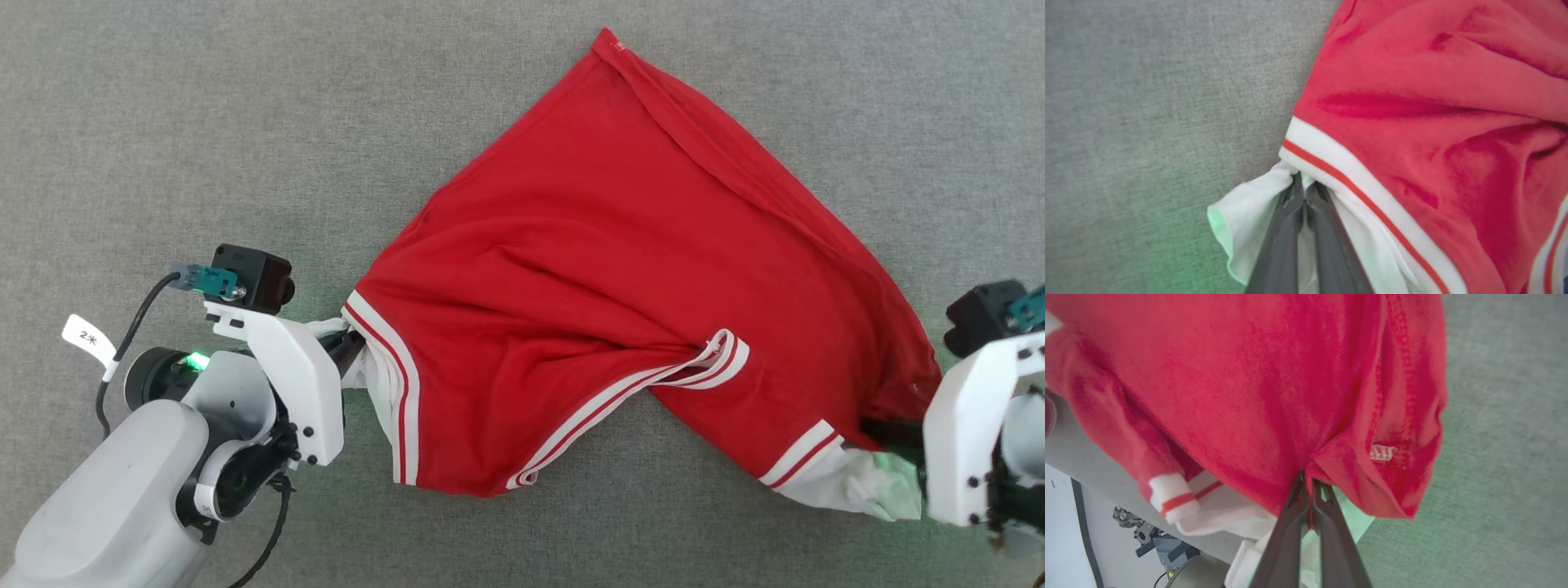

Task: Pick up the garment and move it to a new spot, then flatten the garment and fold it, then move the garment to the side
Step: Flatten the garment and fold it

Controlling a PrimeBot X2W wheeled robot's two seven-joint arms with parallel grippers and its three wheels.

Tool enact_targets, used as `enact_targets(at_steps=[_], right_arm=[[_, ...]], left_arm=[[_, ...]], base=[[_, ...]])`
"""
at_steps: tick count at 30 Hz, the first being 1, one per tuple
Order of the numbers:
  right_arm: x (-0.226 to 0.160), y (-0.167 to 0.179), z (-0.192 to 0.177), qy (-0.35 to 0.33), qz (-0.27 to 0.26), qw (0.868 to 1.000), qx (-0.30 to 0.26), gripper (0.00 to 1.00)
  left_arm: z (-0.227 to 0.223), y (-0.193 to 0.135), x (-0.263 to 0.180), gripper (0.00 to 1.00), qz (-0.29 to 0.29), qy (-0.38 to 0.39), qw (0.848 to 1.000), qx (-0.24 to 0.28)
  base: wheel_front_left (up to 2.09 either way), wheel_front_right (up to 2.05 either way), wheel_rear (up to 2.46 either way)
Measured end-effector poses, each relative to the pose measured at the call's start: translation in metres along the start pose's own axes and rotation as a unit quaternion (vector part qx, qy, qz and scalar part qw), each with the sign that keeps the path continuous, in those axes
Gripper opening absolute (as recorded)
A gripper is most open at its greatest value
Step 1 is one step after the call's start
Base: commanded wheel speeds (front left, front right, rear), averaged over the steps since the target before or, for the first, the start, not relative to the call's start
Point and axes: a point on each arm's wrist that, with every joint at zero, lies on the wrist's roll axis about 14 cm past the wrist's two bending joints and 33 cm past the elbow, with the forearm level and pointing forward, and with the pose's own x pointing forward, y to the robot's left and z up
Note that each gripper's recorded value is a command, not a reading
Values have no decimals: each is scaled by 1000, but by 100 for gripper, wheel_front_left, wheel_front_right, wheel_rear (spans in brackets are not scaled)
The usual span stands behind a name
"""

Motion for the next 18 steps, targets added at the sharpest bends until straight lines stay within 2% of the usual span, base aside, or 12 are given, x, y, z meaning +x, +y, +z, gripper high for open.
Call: enact_targets(at_steps=[2, 3, 4, 5, 9, 12, 18], right_arm=[[7, -1, -3, -6, -4, 1000, 5, 1], [10, -1, -4, -9, -6, 1000, 6, 27], [12, -2, -4, -15, -6, 1000, 9, 67], [14, -2, -3, -22, -8, 1000, 9, 100], [10, 4, 10, -55, 0, 998, -3, 100], [-7, 5, 32, -99, -4, 995, -21, 100], [-44, 22, 89, -214, -3, 974, -75, 100]], left_arm=[[0, 0, 1, 0, 0, 0, 1000, 0], [0, 0, 1, 0, 0, 0, 1000, 0], [0, 0, 1, 0, 0, -1, 1000, 0], [1, 1, 1, 0, 0, -2, 1000, 0], [3, -1, 1, 0, -2, -9, 1000, 1], [4, -1, -1, 0, -2, -15, 1000, 1], [2, -4, -7, 0, -4, -21, 1000, -3]], base=[[0, 0, 0], [0, 0, 0], [0, 0, 0], [0, 0, 0], [0, 0, 0], [0, 0, 0], [0, 0, 0]])
